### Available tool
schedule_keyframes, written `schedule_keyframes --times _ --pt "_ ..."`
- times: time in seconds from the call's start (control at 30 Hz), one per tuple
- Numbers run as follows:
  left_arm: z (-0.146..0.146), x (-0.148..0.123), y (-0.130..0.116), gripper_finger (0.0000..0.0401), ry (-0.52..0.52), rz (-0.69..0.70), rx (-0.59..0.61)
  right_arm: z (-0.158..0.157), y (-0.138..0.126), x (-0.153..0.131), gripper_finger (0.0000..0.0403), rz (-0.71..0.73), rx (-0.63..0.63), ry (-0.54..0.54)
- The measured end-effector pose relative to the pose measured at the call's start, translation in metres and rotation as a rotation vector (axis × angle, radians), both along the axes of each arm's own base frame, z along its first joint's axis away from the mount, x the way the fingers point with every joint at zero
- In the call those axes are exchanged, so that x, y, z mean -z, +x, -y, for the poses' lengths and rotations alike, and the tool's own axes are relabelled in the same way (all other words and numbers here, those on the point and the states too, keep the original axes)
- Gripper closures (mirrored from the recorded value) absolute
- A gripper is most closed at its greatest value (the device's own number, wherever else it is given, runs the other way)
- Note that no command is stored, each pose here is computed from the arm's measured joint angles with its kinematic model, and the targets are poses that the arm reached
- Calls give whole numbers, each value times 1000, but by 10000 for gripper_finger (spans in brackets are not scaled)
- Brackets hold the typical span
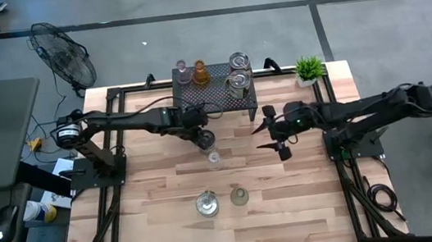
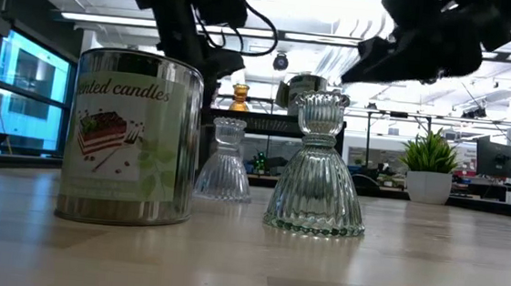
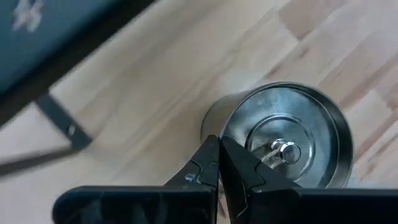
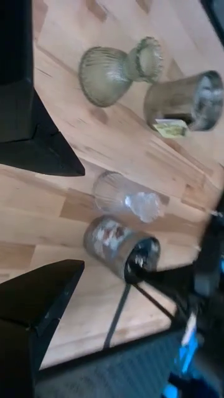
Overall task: Pick & Place candle stick holders
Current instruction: Put the brown scented candle on the shelf aligned with the other scented candles
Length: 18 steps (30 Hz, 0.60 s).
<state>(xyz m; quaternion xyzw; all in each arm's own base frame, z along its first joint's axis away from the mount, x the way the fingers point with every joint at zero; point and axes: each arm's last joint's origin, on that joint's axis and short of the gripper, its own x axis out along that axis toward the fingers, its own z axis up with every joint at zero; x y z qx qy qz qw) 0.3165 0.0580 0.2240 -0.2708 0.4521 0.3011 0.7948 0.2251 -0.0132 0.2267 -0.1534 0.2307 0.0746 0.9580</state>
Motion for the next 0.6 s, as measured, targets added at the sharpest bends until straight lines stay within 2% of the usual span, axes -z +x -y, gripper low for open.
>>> schedule_keyframes --times 0.13,0.33,0.6 --pt "-1 1 5 401 14 29 17 0 9 6 179 -24 -24 -9" --pt "0 2 11 401 20 62 51 -4 26 -6 179 -36 -75 -56" --pt "-1 -2 17 401 49 126 96 -3 54 -17 179 -135 -95 -127"
